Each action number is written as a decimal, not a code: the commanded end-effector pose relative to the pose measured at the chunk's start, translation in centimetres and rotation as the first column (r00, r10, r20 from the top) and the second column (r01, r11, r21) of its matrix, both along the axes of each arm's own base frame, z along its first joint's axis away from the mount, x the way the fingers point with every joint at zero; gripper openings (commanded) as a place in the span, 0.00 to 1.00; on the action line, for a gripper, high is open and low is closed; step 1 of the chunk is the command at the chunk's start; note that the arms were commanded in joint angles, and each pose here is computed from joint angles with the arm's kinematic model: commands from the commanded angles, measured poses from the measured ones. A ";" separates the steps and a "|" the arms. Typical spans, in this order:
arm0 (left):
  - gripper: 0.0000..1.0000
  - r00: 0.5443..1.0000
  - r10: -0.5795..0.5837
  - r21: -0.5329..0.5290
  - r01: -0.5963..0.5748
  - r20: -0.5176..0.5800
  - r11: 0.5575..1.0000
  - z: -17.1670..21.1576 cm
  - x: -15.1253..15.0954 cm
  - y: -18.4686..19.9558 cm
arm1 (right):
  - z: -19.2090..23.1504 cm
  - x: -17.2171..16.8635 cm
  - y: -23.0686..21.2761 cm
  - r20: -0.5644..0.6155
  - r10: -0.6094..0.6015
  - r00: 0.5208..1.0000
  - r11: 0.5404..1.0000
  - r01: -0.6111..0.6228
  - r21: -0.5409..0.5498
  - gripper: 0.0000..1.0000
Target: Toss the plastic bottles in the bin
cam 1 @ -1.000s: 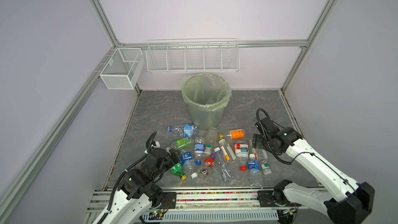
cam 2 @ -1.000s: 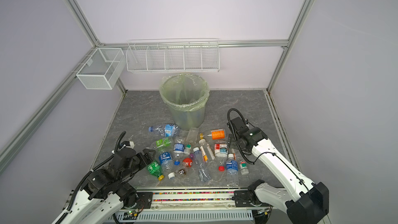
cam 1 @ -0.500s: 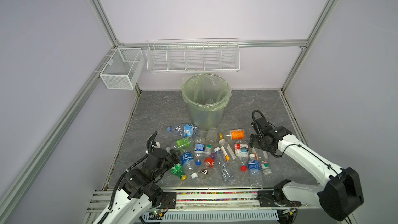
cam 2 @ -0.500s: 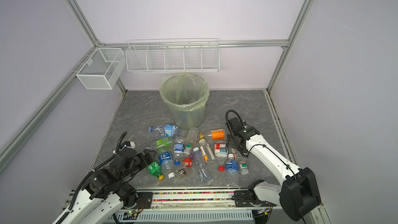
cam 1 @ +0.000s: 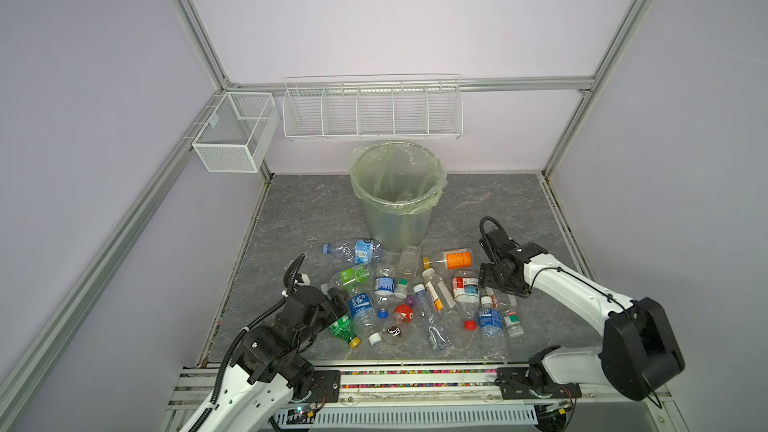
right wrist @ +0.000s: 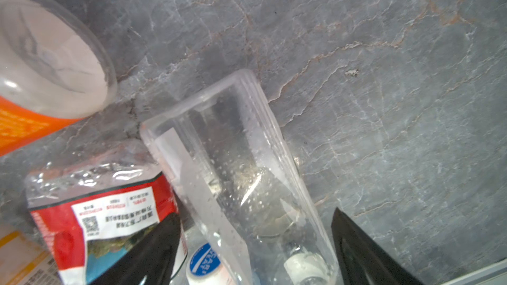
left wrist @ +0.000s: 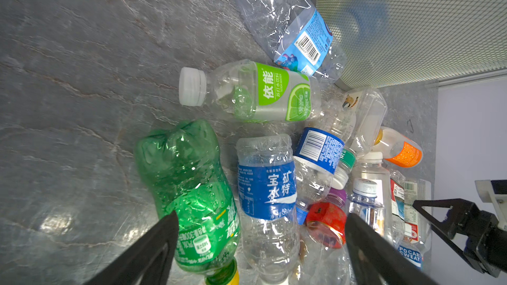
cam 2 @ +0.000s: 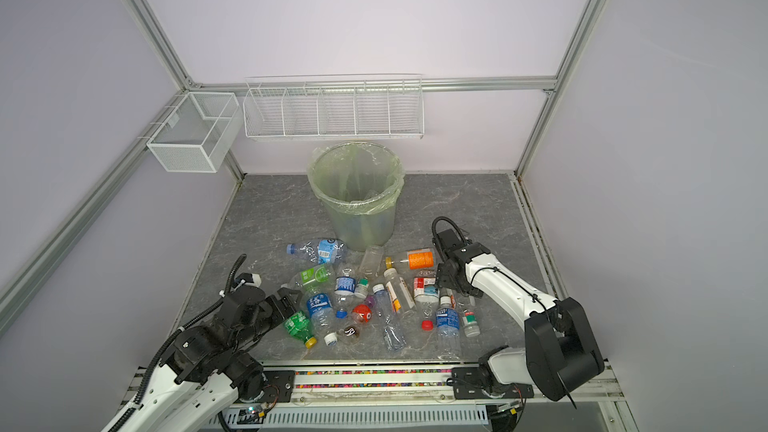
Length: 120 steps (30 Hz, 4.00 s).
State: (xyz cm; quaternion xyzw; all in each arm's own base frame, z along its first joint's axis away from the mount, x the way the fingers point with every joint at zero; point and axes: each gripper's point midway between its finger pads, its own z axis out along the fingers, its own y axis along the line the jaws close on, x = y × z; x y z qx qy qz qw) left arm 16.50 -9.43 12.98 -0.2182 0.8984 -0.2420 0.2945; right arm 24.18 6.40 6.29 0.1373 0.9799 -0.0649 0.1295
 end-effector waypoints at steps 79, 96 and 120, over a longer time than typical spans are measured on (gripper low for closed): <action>0.94 0.987 -0.027 -0.069 0.038 0.159 0.997 4.8 1.6 -1.2 | 20.6 2.0 4.5 0.586 0.182 0.789 0.896 -0.379 0.232 0.07; 0.94 0.986 -0.029 -0.071 0.041 0.162 0.997 4.8 1.1 -0.9 | 27.1 2.4 8.8 0.701 0.275 0.658 0.818 -0.544 0.189 0.07; 0.94 0.987 -0.031 -0.067 0.042 0.160 0.997 4.3 0.8 -0.6 | 37.7 4.7 17.4 0.850 0.351 0.392 0.678 -0.733 0.058 0.07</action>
